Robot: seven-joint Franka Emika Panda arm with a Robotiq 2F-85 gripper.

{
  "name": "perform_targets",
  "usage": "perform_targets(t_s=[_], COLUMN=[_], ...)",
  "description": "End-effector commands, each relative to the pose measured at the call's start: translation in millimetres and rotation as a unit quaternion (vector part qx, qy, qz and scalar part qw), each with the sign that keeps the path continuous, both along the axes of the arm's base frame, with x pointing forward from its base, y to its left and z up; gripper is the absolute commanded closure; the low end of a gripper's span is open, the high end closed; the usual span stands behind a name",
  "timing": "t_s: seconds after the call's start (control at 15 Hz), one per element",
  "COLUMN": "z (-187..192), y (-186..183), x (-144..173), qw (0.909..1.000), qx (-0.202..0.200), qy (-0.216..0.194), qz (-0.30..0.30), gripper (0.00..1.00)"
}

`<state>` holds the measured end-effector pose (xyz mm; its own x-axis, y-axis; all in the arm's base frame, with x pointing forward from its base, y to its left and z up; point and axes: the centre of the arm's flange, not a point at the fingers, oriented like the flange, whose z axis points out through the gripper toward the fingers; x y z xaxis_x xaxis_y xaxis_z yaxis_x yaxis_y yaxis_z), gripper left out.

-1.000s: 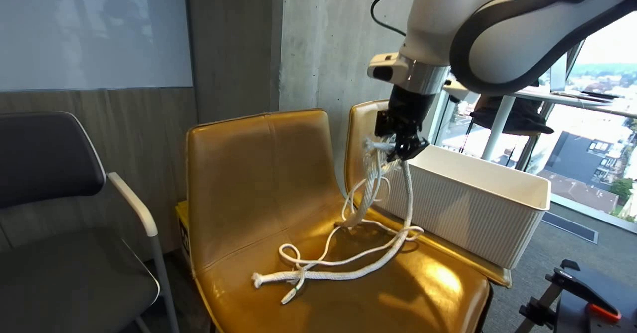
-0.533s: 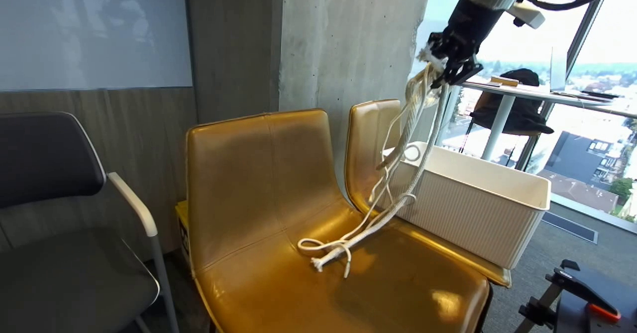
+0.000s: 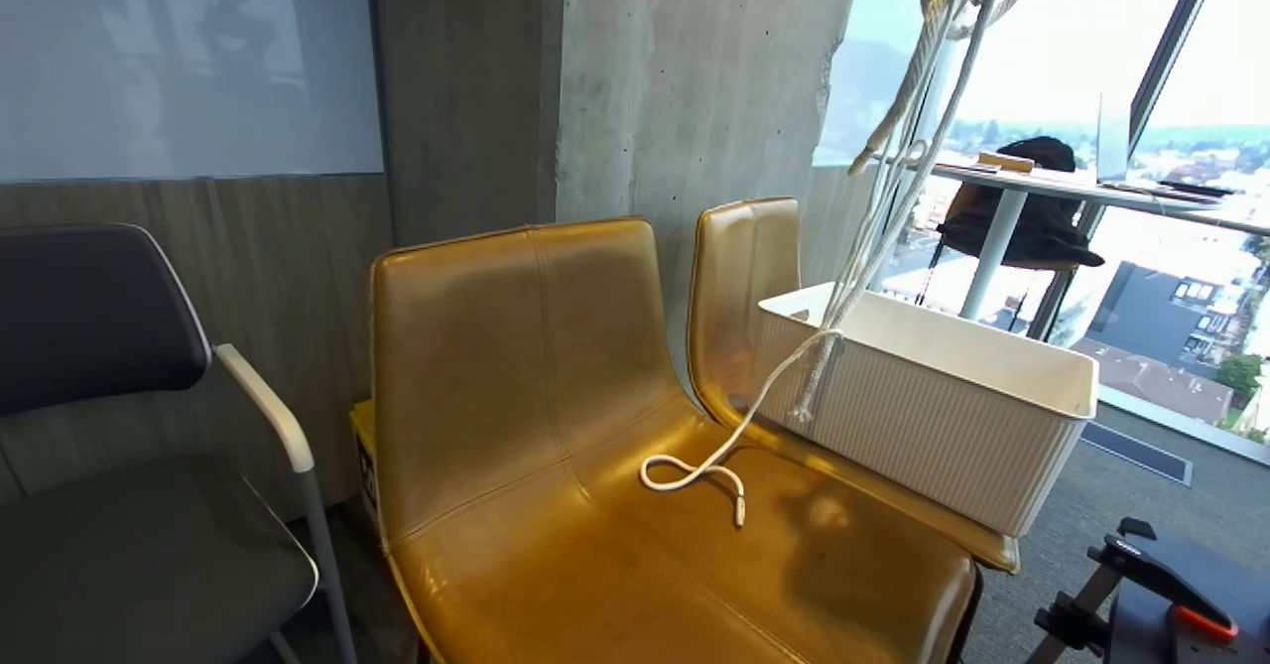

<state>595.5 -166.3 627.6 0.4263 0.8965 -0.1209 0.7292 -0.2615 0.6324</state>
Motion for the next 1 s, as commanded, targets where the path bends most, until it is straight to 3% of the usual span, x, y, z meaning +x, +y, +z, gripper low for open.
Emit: perform_targets(t_s=[0.0,0.47,0.73,0.93], z=[68.3,111.0,80.4,42.2], y=[-23.5,-21.7,-22.7,-23.6], x=[36.7,86.0,90.2,72.3], qw=[0.9997,0.9982,0.9986,0.9993], qx=[-0.016,-0.031,-0.032,-0.027], qy=[-0.018,-0.04,-0.023,0.009], qz=[-0.011,-0.033,-0.035,-0.025], gripper=[0.98,0.98,0.98,0.98])
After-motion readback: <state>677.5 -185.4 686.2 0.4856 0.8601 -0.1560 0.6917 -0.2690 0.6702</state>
